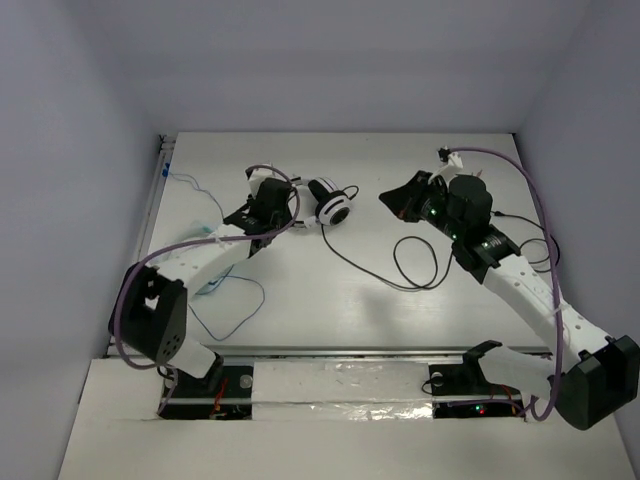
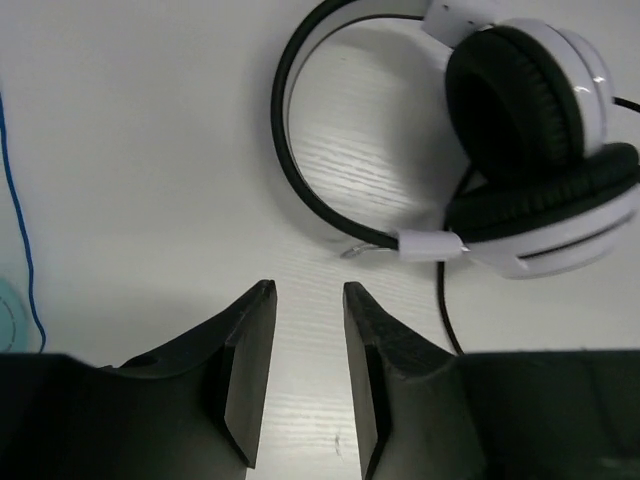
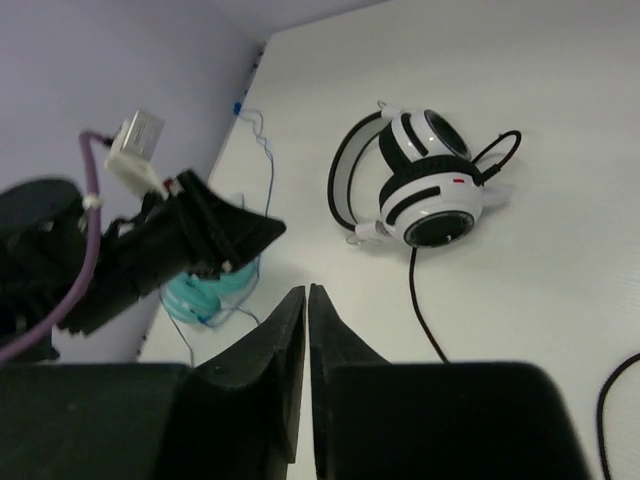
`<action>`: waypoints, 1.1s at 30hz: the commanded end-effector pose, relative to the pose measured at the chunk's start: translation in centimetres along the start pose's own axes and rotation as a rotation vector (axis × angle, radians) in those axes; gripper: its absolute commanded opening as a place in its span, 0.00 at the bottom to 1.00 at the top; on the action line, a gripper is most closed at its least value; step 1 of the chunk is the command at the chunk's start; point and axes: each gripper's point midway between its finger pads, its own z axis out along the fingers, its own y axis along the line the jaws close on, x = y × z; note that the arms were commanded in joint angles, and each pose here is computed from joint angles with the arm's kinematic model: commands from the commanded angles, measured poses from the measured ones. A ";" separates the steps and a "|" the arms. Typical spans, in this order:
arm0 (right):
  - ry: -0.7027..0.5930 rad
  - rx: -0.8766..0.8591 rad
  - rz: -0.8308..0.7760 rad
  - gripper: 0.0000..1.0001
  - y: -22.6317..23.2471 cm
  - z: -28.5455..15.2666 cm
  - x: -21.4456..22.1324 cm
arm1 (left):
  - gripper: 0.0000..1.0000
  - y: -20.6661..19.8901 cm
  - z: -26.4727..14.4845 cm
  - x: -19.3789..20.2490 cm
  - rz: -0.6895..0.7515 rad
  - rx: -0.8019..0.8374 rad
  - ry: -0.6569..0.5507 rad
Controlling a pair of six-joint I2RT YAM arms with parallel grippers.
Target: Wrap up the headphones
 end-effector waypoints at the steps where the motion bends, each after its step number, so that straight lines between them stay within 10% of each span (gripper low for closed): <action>1: -0.024 0.007 -0.051 0.13 0.1 -0.1 -0.2 | 0.31 0.5 1.7 -3.2 -0.030 -0.093 -0.092; 7: -0.005 -0.032 -0.070 0.47 1.1 -0.8 0.8 | 0.42 0.9 6.6 -3.3 -0.017 -0.116 -0.016; 28: 0.005 -0.070 -0.076 0.48 1.6 -0.8 1.5 | 0.37 1.1 15.5 0.0 0.071 -0.160 0.123; 33: 0.012 -0.052 -0.072 0.48 1.1 -0.3 1.8 | 0.00 1.3 15.4 0.5 0.070 -0.156 0.132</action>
